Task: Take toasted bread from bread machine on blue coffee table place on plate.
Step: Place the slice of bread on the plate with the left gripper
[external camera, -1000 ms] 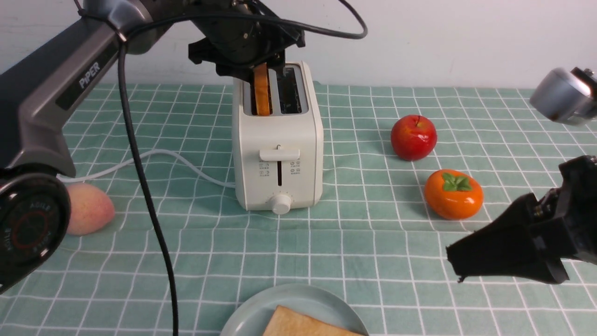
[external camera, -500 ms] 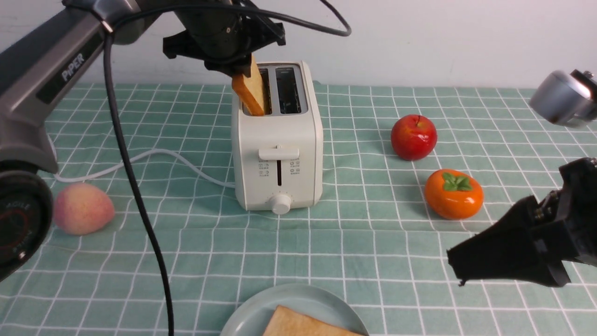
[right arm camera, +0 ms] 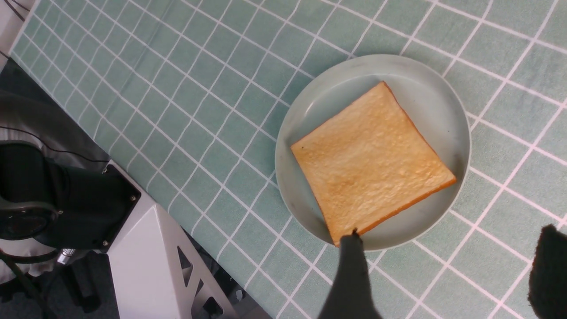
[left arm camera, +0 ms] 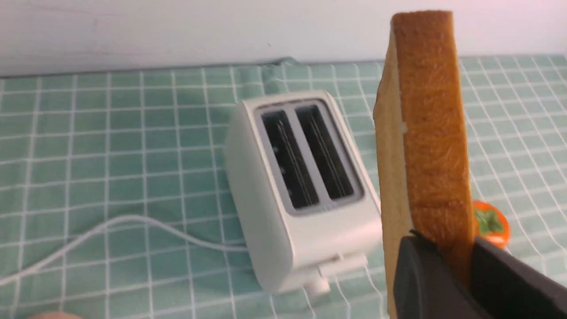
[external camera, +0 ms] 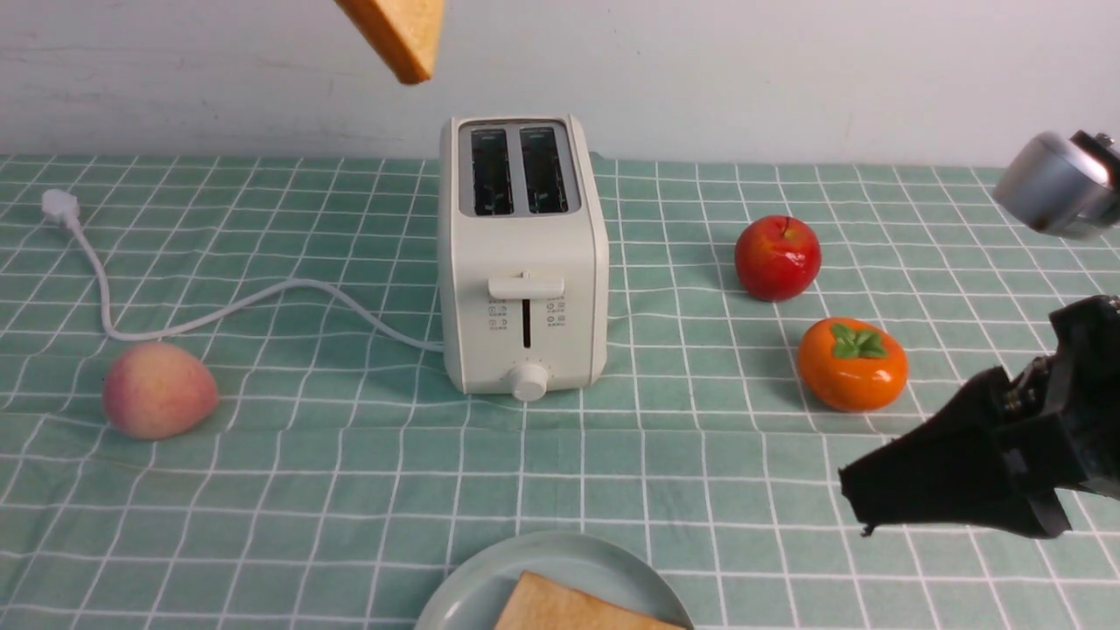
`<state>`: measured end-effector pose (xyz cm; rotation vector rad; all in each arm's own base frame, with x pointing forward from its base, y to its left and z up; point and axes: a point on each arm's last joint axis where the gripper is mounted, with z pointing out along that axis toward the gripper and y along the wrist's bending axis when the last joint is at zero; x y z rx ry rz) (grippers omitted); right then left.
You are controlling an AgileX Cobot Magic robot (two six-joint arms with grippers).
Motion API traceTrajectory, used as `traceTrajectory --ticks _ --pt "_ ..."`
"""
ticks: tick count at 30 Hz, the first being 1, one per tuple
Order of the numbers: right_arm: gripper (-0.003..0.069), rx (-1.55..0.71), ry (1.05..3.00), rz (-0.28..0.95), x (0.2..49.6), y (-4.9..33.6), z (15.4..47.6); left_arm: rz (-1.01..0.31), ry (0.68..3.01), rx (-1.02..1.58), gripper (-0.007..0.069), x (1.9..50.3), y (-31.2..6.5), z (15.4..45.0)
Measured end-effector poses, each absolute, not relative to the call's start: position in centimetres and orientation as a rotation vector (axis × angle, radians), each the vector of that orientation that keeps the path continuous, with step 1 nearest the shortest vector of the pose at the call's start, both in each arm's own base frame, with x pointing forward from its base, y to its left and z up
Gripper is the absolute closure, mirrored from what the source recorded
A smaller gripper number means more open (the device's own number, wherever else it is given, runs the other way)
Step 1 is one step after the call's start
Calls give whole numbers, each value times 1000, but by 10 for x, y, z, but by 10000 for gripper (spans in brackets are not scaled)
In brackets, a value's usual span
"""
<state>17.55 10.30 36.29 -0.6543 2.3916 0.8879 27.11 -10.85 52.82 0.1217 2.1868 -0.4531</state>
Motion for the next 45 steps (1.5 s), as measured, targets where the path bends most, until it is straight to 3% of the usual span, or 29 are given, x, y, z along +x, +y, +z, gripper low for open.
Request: traceTrajectory --ticks 4,8,12,13,16,18,19,21,23,26,28,31,35,40,43,45 --pt "162 -655 2379 871 177 103 361 -631 2351 250 548 245 -118 488" --pt "164 -630 2366 855 180 102 358 -947 2593 328 548 234 -138 393" --pt "167 -626 2367 855 181 102 356 -1200 2680 183 548 229 -149 305" --pt "169 -625 2367 855 181 102 356 -1206 2674 185 548 229 -149 301" --pt "230 -626 2378 861 182 103 354 -1284 2635 -65 548 228 -148 243" --pt "261 -626 2386 863 184 103 353 -1285 2637 -111 548 227 -147 233" --pt "323 -626 2401 867 186 104 350 -1257 2640 -146 548 227 -145 219" --pt "379 -627 2411 870 187 105 348 -1244 2649 -151 548 226 -144 213" --pt "514 -625 2423 873 190 105 346 -1224 2667 -161 541 226 -144 205" --pt "635 -623 2427 874 191 106 345 -1211 2670 -165 511 227 -143 203" --pt "675 -619 2424 872 191 106 345 -1205 2668 -168 465 228 -143 202" --pt "678 -617 2422 874 192 106 345 -1201 2667 -165 398 228 -143 202" --pt "677 -616 2422 875 192 106 345 -1162 2664 -153 221 229 -141 201" --pt "671 -641 2447 920 187 107 345 -855 2562 -110 36 245 -101 208" --pt "669 -655 2463 976 183 109 345 -793 2493 -198 6 251 -78 218" --pt "666 -671 2474 1058 178 112 347 -778 2401 -256 7 255 -55 241"
